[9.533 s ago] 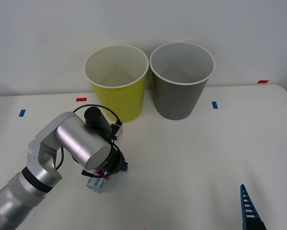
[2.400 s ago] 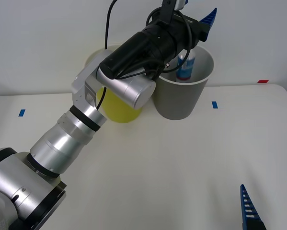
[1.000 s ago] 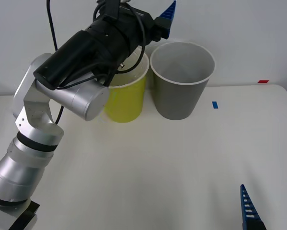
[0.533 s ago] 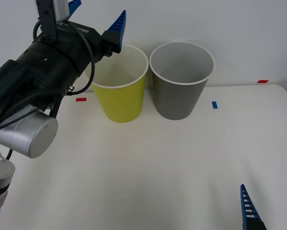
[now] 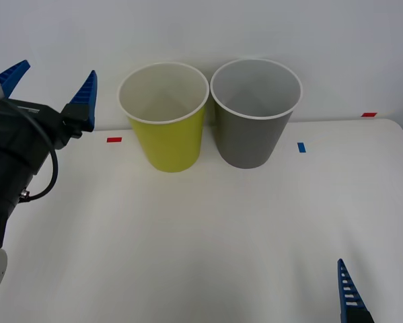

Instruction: Put cans in the gray bin and PET bottles in the light green bin.

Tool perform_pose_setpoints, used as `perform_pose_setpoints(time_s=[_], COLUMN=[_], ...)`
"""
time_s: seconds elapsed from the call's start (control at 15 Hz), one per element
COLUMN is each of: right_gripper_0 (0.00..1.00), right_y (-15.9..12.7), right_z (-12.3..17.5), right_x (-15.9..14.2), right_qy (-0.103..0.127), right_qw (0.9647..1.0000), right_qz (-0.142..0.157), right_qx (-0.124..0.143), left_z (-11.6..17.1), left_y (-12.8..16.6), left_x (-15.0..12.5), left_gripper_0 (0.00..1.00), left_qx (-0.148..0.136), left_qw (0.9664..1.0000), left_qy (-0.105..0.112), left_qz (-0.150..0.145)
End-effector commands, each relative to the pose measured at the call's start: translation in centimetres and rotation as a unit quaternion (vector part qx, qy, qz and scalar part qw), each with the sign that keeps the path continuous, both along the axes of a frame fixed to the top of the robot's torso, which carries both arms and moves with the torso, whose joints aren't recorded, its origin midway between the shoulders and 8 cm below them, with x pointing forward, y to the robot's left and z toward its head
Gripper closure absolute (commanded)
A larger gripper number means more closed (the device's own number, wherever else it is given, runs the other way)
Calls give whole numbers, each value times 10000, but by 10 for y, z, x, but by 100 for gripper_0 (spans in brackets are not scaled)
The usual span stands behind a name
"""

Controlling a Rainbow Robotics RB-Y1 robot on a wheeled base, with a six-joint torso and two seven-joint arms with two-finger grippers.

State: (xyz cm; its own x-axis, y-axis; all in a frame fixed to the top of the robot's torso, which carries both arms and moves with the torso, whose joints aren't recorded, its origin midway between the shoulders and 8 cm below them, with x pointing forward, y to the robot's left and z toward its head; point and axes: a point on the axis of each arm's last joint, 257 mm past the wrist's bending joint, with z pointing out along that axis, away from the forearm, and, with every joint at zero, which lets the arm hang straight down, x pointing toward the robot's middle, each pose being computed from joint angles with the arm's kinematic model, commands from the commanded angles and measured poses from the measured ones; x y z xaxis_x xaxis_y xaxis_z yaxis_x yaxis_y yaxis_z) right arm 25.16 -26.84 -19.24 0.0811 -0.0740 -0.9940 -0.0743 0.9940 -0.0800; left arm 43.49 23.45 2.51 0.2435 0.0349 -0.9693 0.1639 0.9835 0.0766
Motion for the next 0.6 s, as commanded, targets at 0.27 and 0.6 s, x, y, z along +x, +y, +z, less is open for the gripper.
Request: perform_pose_setpoints(time_s=[0.27,0.6], right_gripper_0=[0,0], right_y=[0,0], right_z=[0,0], right_x=[0,0], right_qy=[0,0], right_qw=[10000,10000], right_qz=[0,0], right_qx=[0,0], left_z=[-32,-51], left_y=[47,61], left_x=[-41,-77], left_gripper_0=[0,0], left_qx=[-95,-209], left_qw=[9991,9983], left_qy=[-65,-149], left_qz=[406,530])
